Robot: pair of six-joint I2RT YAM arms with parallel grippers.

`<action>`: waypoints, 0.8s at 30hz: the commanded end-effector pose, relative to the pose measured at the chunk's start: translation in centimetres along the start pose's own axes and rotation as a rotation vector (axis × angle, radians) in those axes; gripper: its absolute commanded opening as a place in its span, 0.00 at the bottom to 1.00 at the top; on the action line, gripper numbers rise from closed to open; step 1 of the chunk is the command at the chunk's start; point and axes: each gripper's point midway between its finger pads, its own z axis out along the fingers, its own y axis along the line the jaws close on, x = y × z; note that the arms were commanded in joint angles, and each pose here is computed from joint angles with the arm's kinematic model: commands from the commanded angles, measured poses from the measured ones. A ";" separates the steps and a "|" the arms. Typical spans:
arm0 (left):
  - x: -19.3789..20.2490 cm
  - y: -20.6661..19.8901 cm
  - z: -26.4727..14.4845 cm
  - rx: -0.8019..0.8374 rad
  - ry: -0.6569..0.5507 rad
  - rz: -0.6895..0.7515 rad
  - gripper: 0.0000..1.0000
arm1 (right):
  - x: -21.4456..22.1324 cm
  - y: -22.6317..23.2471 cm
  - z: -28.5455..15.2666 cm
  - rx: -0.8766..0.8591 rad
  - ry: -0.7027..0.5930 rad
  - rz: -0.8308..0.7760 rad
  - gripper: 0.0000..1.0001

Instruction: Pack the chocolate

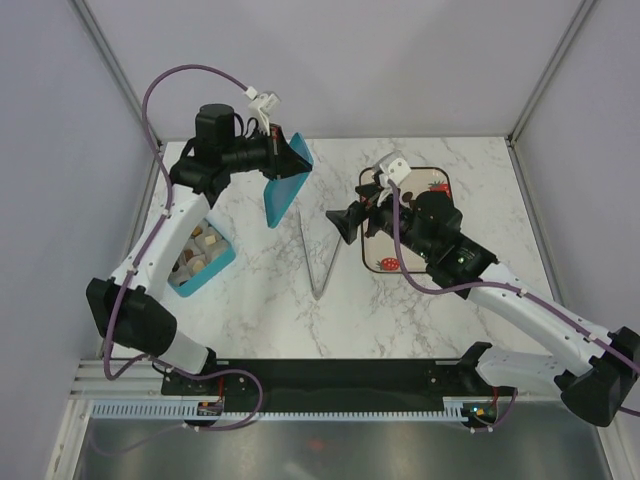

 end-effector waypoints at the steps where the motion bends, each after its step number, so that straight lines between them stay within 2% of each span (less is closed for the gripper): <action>1: -0.8 -5.6 -2.5 0.192 -0.027 0.001 0.02 | -1.8 2.4 -0.3 -0.191 -0.054 -0.303 0.95; 2: -0.5 -6.2 -2.9 0.213 -0.022 0.010 0.02 | -1.3 2.3 -0.8 -0.226 -0.045 -0.449 0.95; 5: 0.9 -7.8 -4.2 0.273 0.005 0.018 0.02 | -0.3 2.0 -1.7 -0.280 -0.049 -0.653 0.93; 9: 3.1 -8.9 -5.3 0.331 0.050 0.003 0.02 | 0.4 1.3 -1.5 -0.330 -0.004 -0.821 0.84; 11: 3.7 -9.6 -5.9 0.355 0.063 0.001 0.02 | 1.6 0.7 -1.1 -0.350 0.051 -0.868 0.82; 16: 5.0 -10.6 -6.8 0.405 0.090 0.004 0.02 | 1.7 1.9 -0.3 -0.465 0.023 -0.952 0.77; 24: 7.5 -12.1 -7.0 0.435 0.134 -0.017 0.02 | 1.1 2.0 0.9 -0.515 0.009 -0.988 0.74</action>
